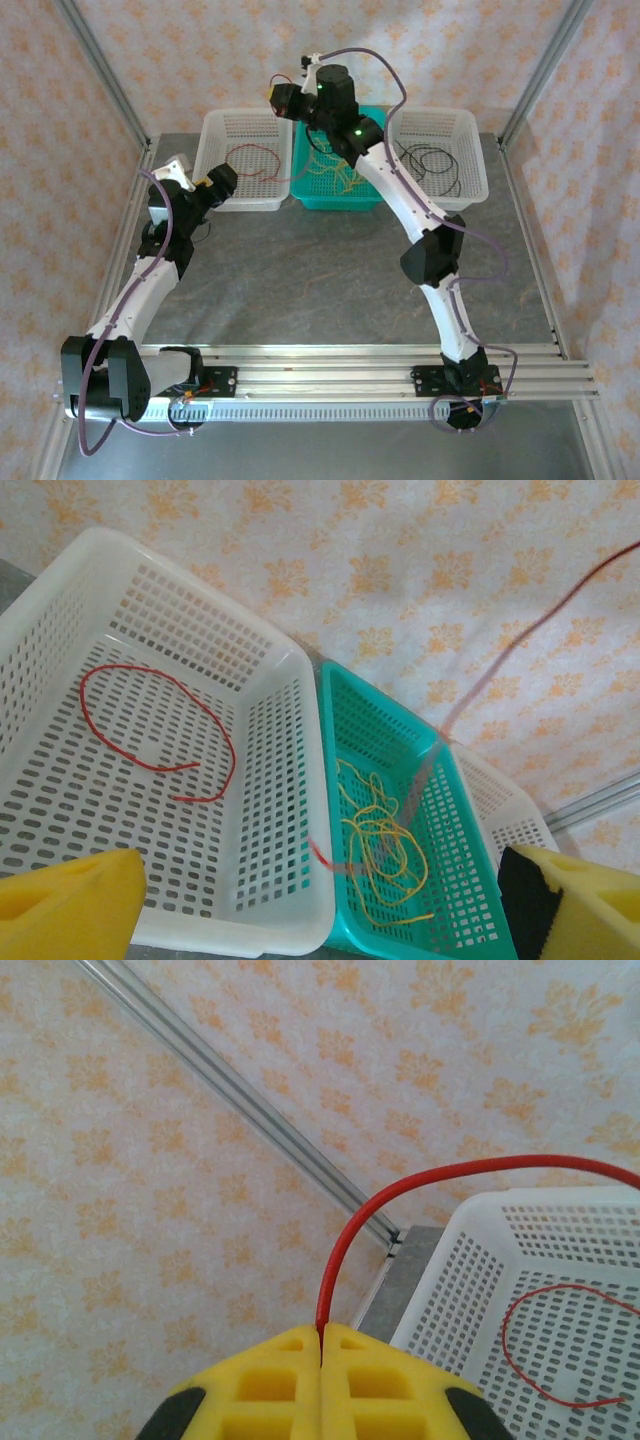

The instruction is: Untangle the cables

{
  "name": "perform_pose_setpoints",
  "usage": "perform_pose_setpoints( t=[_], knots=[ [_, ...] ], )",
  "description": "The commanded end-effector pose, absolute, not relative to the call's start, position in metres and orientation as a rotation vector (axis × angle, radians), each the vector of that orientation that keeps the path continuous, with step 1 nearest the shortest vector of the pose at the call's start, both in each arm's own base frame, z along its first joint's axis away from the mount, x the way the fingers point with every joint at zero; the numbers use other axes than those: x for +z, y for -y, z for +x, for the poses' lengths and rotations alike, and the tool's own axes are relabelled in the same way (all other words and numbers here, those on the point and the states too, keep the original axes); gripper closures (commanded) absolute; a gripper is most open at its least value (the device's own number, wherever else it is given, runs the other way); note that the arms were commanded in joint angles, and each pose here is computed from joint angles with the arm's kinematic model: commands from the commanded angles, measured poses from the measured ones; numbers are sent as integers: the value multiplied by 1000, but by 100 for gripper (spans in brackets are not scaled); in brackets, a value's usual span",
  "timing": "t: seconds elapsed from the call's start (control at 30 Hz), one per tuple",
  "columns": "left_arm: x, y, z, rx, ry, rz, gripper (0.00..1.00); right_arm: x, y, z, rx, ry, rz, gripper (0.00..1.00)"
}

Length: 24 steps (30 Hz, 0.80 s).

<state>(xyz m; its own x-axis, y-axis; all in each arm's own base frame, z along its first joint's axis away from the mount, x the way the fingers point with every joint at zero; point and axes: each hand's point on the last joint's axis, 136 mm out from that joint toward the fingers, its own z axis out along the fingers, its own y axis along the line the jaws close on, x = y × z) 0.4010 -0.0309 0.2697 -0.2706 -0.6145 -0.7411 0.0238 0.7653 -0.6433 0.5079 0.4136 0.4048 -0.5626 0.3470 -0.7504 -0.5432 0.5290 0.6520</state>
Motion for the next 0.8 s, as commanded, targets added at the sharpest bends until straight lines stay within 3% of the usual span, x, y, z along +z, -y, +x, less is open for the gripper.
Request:
perform_pose_setpoints(
  t=[0.0, 0.13, 0.3, 0.77],
  knots=[
    [281, 35, 402, -693, -1743, -441, 8, 463, -418, 483, 1285, -1675, -225, 100],
    [277, 34, 401, -681, -1751, -439, 8, 479, -421, 470, 1301, -1625, -274, 100],
    [281, 33, 400, -679, -1742, -442, 8, 464, -430, 477, 1313, -1636, -278, 97],
    [272, 30, 392, -657, -1758, -458, 8, 360, -462, 510, 1317, -1818, -273, 95]
  ],
)
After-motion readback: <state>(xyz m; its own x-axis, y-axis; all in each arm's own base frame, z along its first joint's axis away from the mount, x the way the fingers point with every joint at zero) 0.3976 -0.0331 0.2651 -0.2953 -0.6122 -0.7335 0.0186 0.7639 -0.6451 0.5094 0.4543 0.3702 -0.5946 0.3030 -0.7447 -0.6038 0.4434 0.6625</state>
